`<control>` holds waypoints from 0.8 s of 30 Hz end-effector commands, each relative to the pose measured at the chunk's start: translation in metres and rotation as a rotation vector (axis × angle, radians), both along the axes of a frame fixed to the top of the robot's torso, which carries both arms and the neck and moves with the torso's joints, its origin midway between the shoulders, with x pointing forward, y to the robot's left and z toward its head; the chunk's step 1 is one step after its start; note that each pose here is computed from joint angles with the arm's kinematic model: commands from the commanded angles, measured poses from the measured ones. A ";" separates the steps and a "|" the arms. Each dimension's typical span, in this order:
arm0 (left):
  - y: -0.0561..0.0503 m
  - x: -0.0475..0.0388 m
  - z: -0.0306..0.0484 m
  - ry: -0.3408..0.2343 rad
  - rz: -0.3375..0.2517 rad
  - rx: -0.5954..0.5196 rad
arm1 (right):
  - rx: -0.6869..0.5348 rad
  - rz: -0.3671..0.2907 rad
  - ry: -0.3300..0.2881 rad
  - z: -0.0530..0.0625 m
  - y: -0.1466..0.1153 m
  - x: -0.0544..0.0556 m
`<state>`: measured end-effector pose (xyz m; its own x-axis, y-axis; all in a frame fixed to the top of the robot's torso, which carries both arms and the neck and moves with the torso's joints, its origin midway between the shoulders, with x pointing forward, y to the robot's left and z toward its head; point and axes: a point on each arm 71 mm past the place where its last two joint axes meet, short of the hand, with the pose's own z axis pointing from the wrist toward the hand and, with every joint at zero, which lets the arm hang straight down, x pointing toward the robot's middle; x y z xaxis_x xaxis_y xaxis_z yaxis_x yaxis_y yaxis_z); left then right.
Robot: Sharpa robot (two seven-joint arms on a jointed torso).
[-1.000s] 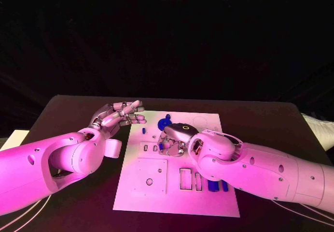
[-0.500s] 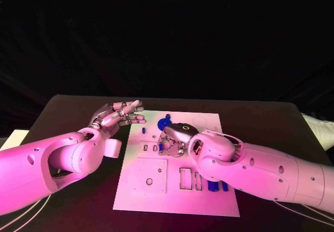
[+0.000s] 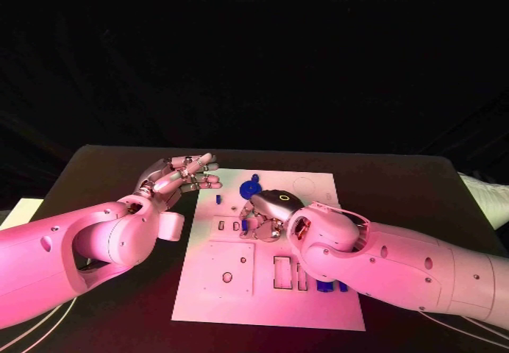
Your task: Assemble the parts on the task board
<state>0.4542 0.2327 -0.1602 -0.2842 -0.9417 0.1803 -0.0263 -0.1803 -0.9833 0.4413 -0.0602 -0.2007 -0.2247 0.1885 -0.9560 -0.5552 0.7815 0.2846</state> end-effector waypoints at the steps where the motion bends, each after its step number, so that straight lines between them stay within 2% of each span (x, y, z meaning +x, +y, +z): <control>1: -0.002 -0.0001 0.0008 -0.006 -0.020 -0.013 | 0.077 -0.004 -0.058 0.006 0.000 -0.003; 8: 0.001 0.0010 -0.0008 0.001 -0.021 0.014 | 0.255 0.074 -0.141 0.020 -0.005 -0.014; 12: 0.002 0.0015 -0.0047 0.013 -0.070 0.123 | 0.387 0.163 -0.152 0.032 -0.015 -0.018; 15: 0.001 0.0009 -0.0112 0.056 -0.127 0.253 | 0.462 0.203 -0.090 0.040 -0.029 -0.016; 18: 0.000 -0.0003 -0.0192 0.116 -0.201 0.387 | 0.515 0.186 -0.004 0.046 -0.048 -0.011; 21: -0.001 -0.0021 -0.0273 0.178 -0.291 0.572 | 0.576 0.126 0.075 0.052 -0.073 -0.004; 24: 0.001 0.0024 -0.0271 0.228 -0.357 0.799 | 0.626 0.043 0.110 0.059 -0.102 0.005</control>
